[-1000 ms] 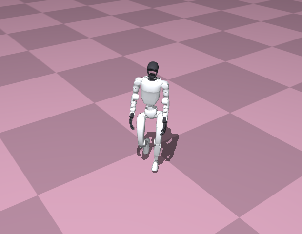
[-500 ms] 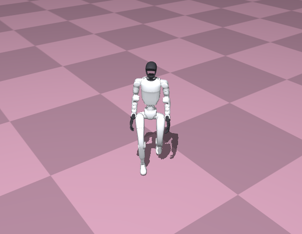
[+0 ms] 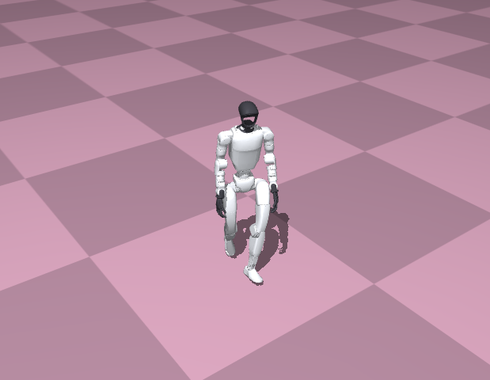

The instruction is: Walk

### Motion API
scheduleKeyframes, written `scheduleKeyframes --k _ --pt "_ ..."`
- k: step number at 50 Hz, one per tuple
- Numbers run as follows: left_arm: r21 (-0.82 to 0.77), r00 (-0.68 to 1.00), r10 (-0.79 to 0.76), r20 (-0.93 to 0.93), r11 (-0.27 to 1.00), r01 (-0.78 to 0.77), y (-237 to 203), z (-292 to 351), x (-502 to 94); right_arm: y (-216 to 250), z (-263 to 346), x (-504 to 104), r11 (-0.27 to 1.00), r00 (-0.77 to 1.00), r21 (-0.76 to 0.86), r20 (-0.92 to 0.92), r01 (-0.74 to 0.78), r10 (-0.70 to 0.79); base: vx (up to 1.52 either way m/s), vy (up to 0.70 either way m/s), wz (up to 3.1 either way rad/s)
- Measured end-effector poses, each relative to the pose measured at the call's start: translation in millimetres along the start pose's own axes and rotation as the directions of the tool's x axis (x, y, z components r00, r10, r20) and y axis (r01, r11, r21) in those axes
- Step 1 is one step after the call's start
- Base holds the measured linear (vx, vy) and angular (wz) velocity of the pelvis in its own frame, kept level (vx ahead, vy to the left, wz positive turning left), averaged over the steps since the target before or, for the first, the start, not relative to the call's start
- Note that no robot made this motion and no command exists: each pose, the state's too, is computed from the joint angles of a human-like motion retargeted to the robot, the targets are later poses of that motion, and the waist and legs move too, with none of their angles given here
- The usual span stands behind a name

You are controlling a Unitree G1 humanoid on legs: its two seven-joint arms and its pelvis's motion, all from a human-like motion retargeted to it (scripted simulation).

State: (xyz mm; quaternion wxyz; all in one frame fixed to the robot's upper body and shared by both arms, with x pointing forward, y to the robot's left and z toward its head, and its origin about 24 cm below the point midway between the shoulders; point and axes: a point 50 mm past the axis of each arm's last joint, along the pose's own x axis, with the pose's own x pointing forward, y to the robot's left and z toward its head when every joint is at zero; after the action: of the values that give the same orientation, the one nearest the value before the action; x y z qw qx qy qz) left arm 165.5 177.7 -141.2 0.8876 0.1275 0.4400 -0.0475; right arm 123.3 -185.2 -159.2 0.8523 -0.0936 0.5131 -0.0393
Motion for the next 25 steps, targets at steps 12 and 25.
scheduleKeyframes --k 12,25 --pt "0.000 0.991 0.081 -0.110 0.997 -0.081 27.7 -24.3 -4.6 2.0 -8.9 -1.1 1.000 0.999 0.007 -0.042 -0.009 0.009 0.59 -0.02 1.08" --pt "0.159 0.963 -0.028 0.266 0.987 -0.015 5.4 81.7 8.6 -23.1 2.5 2.9 0.995 0.994 0.005 -0.027 0.104 -0.104 0.38 -0.09 1.55"
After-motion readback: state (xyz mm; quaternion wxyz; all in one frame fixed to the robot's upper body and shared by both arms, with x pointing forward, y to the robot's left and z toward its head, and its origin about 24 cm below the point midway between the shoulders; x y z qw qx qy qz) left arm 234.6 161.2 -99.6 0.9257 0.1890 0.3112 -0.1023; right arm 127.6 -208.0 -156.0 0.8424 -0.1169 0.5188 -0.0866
